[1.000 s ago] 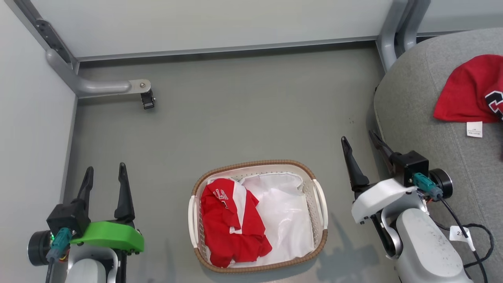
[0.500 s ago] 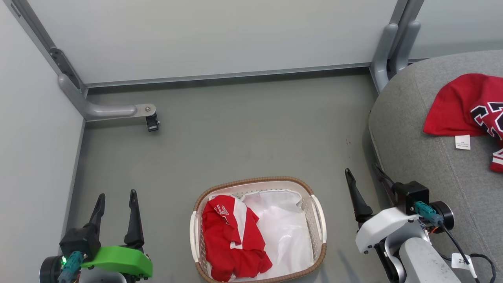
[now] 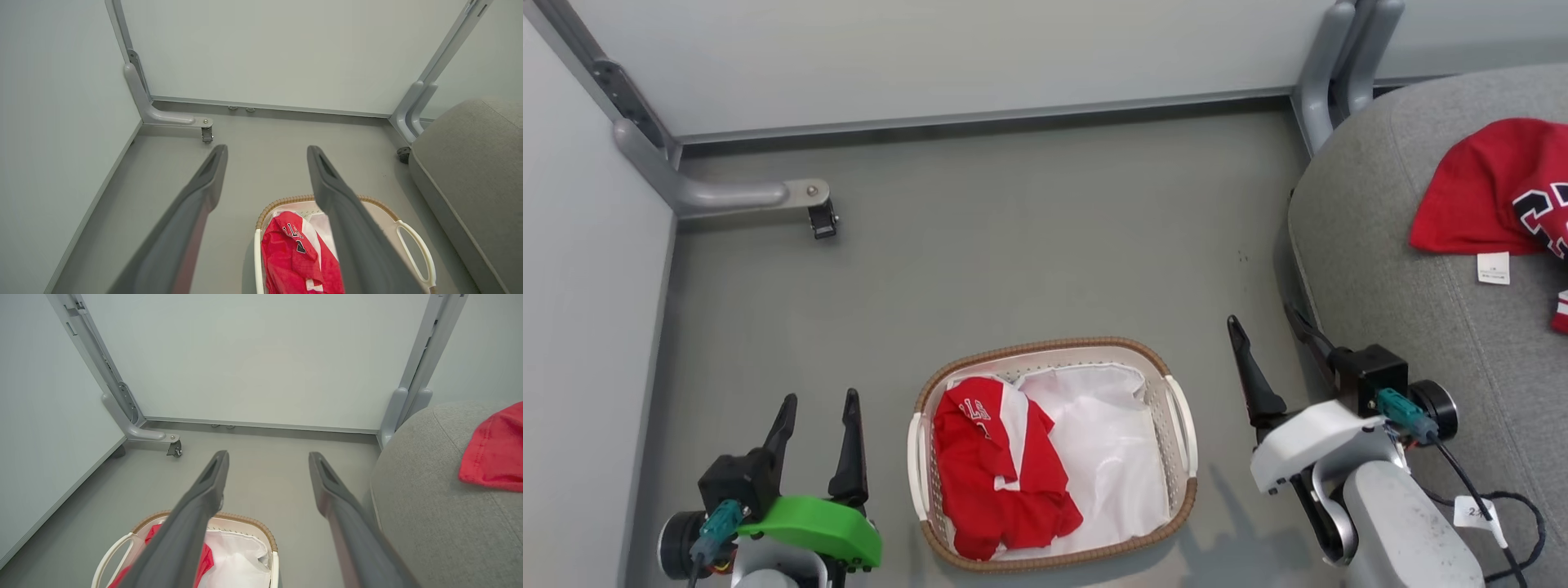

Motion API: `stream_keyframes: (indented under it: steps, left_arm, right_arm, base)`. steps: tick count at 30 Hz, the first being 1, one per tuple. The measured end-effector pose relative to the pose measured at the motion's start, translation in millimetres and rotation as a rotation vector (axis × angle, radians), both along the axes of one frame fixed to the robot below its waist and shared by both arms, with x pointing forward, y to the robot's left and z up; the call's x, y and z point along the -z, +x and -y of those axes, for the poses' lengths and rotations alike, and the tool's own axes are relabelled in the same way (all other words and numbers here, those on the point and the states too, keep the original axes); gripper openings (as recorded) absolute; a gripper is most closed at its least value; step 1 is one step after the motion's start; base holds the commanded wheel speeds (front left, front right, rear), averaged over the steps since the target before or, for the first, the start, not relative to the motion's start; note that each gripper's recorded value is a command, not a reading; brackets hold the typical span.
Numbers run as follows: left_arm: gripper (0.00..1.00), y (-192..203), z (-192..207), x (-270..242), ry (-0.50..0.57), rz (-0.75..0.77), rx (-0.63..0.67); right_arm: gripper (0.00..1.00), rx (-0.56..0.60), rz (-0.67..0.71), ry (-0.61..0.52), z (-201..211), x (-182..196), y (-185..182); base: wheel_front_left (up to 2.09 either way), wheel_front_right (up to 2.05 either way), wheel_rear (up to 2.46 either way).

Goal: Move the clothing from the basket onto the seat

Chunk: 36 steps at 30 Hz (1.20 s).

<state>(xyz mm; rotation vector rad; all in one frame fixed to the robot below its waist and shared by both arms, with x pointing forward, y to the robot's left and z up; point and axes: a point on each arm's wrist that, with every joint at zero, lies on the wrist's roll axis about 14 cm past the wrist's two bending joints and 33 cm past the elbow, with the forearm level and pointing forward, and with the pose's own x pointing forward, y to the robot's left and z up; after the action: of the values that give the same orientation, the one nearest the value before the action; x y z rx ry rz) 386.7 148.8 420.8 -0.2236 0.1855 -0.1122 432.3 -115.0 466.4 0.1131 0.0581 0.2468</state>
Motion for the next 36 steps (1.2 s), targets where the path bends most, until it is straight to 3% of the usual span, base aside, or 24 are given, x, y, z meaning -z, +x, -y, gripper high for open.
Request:
stream_keyframes:
  steps: [11,20,36]
  left_arm:
    - [1.0,39,57,49,-0.034,-0.128,0.166]
    - [1.0,52,88,122,-0.015,-0.325,0.288]
    - [1.0,29,112,242,0.027,-0.672,0.404]
  right_arm:
    - [1.0,-0.011,0.017,-0.022,0,8,43]
    - [1.0,-0.014,0.002,-0.011,1,31,72]
    - [1.0,0.043,-0.121,0.008,26,95,83]
  base:
    - [0.0,0.0,0.0]
    - [0.0,0.0,0.0]
    - [0.0,0.0,0.0]
